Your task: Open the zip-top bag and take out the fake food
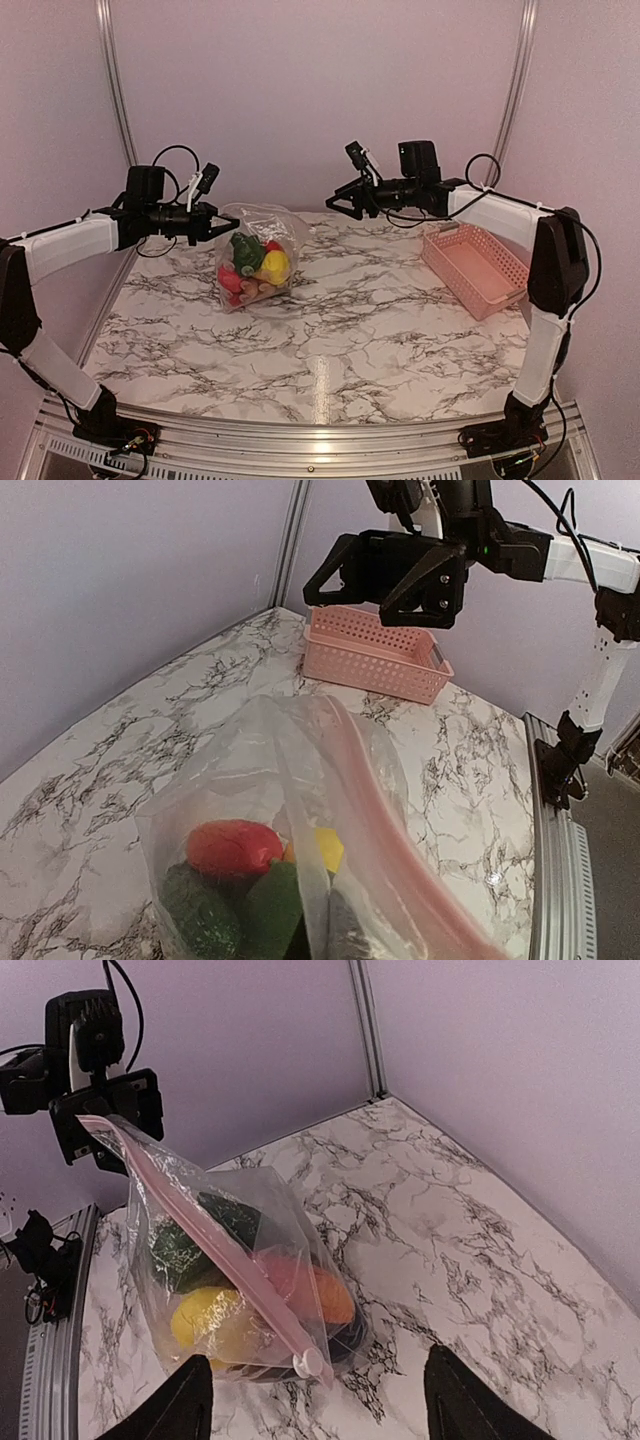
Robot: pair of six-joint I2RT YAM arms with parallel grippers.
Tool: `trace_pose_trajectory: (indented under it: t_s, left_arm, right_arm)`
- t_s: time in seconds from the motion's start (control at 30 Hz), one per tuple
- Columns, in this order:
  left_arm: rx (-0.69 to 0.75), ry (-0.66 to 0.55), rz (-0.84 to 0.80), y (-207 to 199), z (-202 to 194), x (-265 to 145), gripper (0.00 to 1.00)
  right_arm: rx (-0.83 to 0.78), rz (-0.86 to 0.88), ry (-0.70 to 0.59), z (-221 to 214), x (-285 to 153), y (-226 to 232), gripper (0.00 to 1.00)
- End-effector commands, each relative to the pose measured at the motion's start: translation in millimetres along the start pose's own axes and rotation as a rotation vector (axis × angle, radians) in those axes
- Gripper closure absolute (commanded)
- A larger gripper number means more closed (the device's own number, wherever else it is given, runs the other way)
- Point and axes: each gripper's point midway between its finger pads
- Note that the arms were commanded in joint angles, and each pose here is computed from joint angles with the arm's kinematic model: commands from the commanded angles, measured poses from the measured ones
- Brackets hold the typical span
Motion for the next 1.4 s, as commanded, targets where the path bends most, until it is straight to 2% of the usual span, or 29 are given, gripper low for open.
trace_pose_trajectory:
  t_s: [0.0,0.27,0.73,1.1,1.37]
  left_arm:
    - [0.045,0.019,-0.036,-14.5,1.8,-7.2,1.00]
    - [0.048,0.027,-0.039,-16.2,-2.5,-8.9,1.00]
    - [0.050,0.027,-0.040,-18.1,-3.7,-10.2,1.00]
    - [0.049,0.028,-0.046,-18.0,-4.4,-9.7,1.00]
    - [0.050,0.027,-0.043,-17.1,-4.0,-9.1,1.00]
  right_arm:
    - [-0.070,0.074,-0.014,9.2,7.0,15.1,0.33]
    - [-0.115,0.151,-0.037,16.3,35.7,30.6,0.45]
    - [-0.110,0.205,-0.002,-11.1,61.6,46.2,0.55]
    - [-0.101,0.209,0.023,-28.5,72.7,47.6,0.53]
    - [-0.117,0.176,0.048,-34.4,79.6,43.8,0.65]
Point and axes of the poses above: each gripper's point midway between its finger pads, its own x axis out along the fingers, its own y axis along the line the jaws close on, z = x × y, and after that the axes turned 14 degrees about -x, right-handed
